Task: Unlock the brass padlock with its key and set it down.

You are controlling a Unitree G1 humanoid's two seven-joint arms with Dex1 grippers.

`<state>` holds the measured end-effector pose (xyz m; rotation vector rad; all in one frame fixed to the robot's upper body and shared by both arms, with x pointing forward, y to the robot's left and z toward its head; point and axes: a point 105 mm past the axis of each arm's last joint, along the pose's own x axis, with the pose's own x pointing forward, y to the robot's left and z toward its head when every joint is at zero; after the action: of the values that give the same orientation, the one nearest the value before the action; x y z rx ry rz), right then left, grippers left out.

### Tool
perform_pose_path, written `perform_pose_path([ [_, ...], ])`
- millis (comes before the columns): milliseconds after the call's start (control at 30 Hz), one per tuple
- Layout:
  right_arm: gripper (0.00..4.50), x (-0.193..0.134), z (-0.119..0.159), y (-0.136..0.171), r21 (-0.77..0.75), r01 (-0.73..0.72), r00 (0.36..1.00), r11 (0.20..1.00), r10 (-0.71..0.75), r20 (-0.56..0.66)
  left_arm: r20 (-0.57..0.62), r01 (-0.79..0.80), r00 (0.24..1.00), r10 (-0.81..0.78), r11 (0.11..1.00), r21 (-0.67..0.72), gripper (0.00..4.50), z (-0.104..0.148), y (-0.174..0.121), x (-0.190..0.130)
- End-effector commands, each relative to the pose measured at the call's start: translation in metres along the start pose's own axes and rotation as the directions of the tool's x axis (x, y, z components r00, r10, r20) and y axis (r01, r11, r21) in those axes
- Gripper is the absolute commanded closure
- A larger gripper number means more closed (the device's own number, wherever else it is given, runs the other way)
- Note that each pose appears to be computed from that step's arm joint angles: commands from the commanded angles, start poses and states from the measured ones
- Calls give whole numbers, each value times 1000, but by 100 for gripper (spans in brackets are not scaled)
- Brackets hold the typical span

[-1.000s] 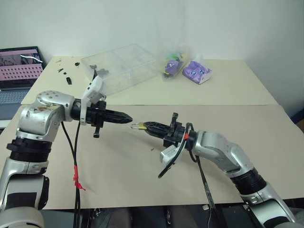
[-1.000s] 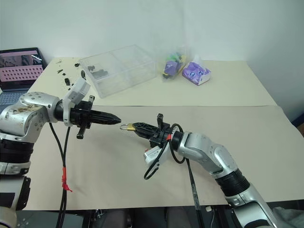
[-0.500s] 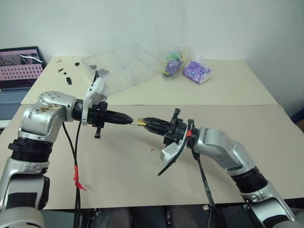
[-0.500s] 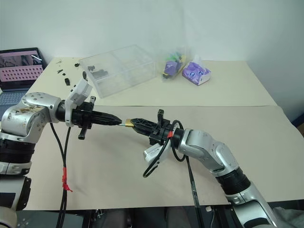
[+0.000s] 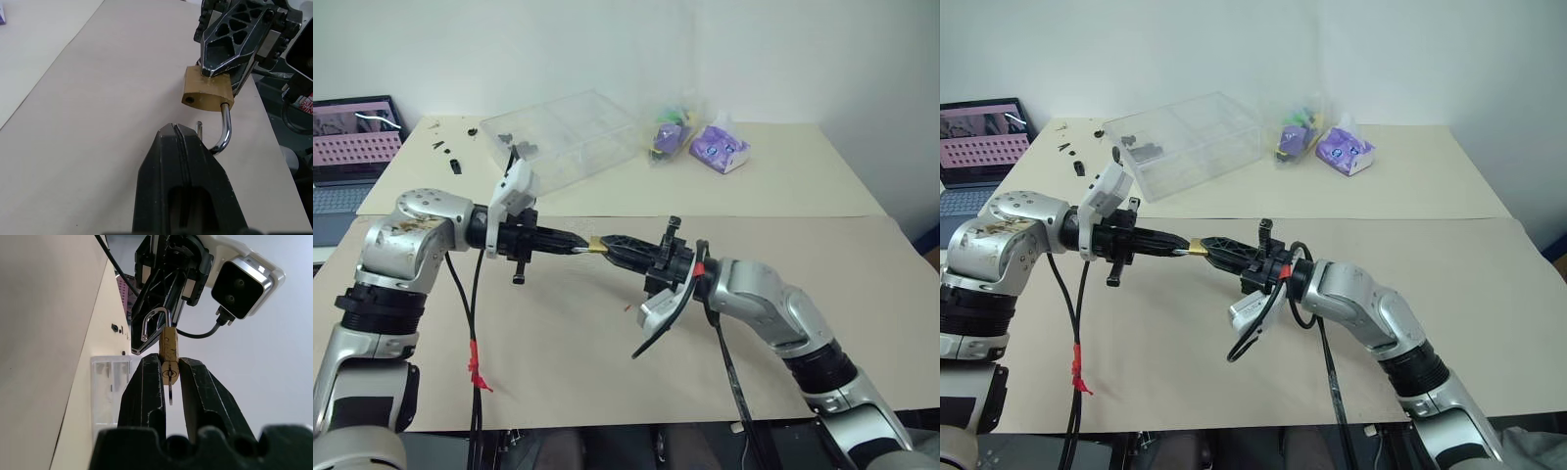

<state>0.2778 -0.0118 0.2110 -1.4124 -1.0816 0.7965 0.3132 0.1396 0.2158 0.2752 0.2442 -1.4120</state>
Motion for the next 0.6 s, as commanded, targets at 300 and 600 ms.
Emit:
perform_pose_path([
  [300,441,1,-15,-5,-1,28,998,1000,-28,-51,18,-23,1000,22,998,55,448,14,2,-4],
  [600,441,1,-20,-4,-2,28,997,1000,-28,-65,21,-31,999,30,998,53,448,15,3,-3],
])
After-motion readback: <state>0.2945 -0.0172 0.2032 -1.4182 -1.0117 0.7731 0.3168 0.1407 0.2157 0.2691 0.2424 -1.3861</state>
